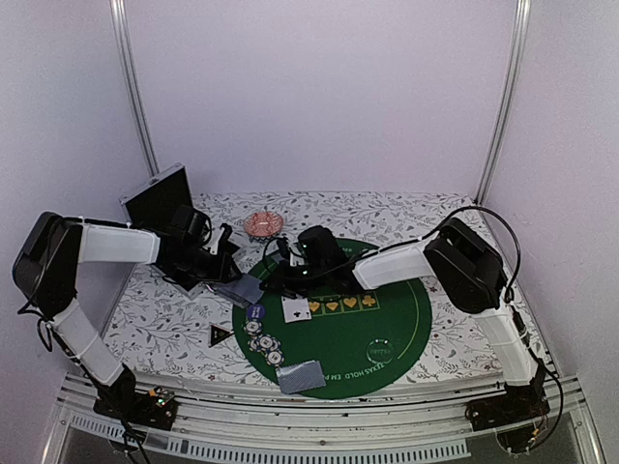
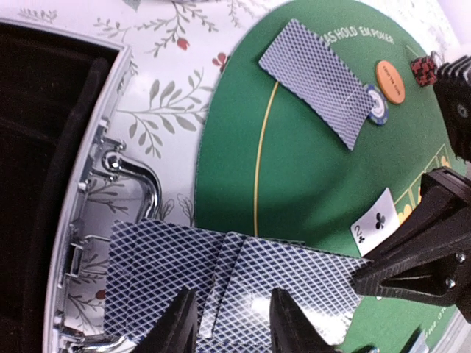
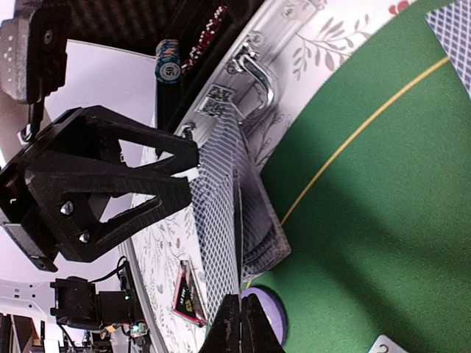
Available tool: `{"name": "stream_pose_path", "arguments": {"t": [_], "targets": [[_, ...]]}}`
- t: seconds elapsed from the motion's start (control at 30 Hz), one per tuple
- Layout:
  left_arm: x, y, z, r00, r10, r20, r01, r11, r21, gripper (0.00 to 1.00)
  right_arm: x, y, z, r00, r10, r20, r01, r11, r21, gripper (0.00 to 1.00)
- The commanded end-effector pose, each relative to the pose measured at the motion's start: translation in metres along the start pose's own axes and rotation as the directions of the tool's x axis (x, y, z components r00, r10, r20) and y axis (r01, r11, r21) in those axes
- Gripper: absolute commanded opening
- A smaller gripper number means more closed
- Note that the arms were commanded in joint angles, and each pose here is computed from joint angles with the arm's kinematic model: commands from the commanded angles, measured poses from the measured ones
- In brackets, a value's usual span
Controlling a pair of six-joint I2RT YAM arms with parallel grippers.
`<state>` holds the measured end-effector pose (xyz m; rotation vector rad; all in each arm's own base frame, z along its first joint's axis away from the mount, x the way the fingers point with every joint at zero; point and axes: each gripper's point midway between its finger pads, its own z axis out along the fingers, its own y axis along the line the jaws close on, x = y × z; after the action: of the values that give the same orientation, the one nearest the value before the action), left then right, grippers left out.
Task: Distribute texas hold em gaming equipment
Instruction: Pick up the poker card from the face-down deck piles.
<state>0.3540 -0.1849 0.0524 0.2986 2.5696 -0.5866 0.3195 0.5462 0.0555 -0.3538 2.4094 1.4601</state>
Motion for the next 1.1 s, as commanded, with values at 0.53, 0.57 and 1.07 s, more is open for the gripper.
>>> {"name": "stream_pose_path", "arguments": {"t": [0.53,0.57,1.07], "targets": [[-0.053,-0.015,-0.058,0.987,0.054,0.153,-0.057,0.998,0.020,0.41,-0.032,0.057,-0.082,0.968,-0.227,0.104,0.219,0.972,0.087,0.02],[-0.057,-0.018,-0.064,0.984,0.061,0.167,-0.066,0.998,0.023,0.42,-0.034,0.056,-0.091,0.955,-0.277,0.103,0.263,0.956,0.132,0.02],[-0.058,-0.034,-0.119,0.942,0.181,0.284,-0.187,0.982,-0.004,0.73,-0.049,0.006,-0.198,0.805,-0.568,-0.170,0.516,0.529,0.674,0.02]]}}
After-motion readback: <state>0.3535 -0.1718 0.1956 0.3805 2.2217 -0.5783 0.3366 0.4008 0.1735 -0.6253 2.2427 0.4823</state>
